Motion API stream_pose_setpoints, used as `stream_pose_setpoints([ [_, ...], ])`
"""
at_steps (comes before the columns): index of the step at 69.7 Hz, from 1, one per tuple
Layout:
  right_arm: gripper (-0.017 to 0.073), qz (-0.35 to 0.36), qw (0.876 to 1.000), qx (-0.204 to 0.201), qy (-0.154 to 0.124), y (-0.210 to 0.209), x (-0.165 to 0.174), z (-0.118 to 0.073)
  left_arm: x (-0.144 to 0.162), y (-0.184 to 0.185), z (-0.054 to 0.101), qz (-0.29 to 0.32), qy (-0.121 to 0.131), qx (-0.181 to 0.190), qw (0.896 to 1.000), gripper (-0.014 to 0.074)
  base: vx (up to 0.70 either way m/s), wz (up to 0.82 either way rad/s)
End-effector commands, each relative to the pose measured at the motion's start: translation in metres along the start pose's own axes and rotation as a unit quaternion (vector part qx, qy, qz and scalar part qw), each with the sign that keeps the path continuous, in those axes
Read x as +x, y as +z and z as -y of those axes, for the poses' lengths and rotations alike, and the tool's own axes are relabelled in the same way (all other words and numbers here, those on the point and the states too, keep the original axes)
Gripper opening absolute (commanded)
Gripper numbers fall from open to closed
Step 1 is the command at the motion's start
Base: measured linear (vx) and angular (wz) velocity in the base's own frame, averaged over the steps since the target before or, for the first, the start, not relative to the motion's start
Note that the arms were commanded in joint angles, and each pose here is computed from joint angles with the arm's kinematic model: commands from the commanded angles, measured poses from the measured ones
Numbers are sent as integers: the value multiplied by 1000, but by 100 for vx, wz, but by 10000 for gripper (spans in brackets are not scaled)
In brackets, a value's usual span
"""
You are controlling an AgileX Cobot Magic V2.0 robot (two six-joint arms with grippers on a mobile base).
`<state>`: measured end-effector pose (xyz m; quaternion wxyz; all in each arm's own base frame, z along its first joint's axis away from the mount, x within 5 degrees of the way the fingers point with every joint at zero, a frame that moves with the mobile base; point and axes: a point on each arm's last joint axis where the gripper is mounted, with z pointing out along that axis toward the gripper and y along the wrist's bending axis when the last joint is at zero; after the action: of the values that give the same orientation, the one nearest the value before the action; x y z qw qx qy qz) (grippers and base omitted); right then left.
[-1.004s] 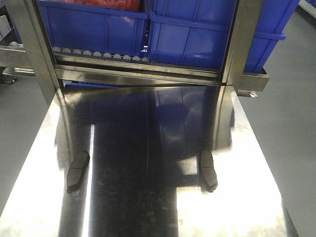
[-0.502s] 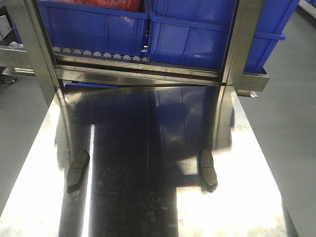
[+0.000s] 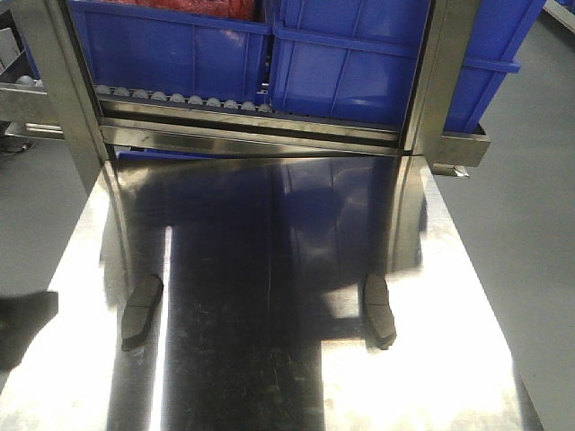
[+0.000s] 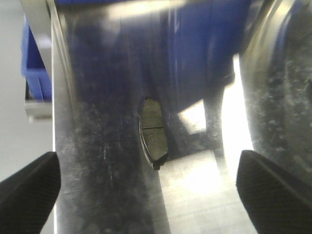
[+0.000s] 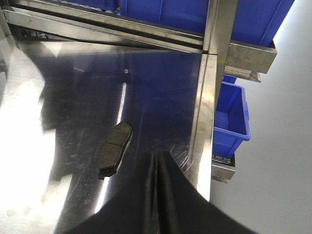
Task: Move and align brake pads A on conveyor
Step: 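Lower the left gripper onto the nearer brake pad and close it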
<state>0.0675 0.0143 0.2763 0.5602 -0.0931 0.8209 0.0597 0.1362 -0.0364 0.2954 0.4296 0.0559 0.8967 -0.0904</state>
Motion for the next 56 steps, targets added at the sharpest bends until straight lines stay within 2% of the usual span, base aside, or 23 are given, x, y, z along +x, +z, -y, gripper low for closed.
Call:
stream_pose_setpoints([
  [1, -3, 43, 999, 1, -8, -3, -14, 0, -33, 22, 6, 8, -14, 5, 1000, 683, 0, 0],
  [15, -3, 43, 999, 1, -8, -3, -14, 0, -61, 84, 9, -92, -13, -9, 996, 668, 0, 0],
  [31, -3, 43, 999, 1, -8, -3, -14, 0, -76, 141, 11, -167, 8, -16, 986, 630, 0, 0],
  [45, -3, 43, 999, 1, -8, -3, -14, 0, -69, 184, 10, -255, 12, -25, 967, 627, 0, 0],
  [56, -3, 43, 999, 1, -8, -3, -14, 0, -58, 206, 9, -298, 22, -23, 954, 624, 0, 0],
])
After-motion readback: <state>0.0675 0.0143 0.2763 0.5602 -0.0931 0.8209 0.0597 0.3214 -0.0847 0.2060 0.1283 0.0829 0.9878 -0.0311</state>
